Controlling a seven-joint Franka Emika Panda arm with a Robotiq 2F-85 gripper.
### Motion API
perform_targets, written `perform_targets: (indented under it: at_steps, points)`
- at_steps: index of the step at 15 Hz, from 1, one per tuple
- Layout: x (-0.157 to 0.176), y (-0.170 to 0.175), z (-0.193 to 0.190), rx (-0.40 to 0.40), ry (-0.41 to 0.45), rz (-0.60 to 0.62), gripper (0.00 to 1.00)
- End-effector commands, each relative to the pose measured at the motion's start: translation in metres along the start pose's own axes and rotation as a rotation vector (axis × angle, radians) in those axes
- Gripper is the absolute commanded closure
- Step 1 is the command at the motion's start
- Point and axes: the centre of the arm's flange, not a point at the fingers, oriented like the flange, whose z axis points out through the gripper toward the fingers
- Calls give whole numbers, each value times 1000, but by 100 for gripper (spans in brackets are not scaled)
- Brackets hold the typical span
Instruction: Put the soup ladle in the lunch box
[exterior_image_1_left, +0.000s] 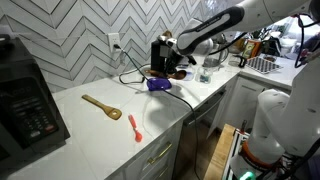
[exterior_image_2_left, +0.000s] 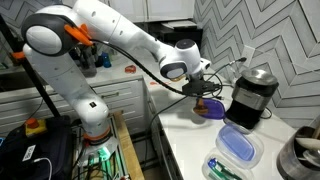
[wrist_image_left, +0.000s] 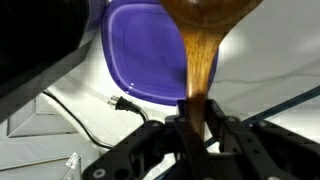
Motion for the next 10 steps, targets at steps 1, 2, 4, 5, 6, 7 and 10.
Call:
perform_targets:
  at_steps: [1, 2, 4, 5, 6, 7, 10]
  points:
    - [-20, 9, -8, -8, 40, 30, 94]
    - [-35, 16, -16, -21, 54, 38, 77]
    - [-33, 15, -18, -28, 46, 35, 77]
    - [-24, 12, -15, -21, 43, 24, 77]
    - [-17, 9, -11, -13, 41, 15, 94]
    - [-23, 11, -13, -22, 22, -13, 94]
    - [-59, 27, -32, -74, -20, -76, 94]
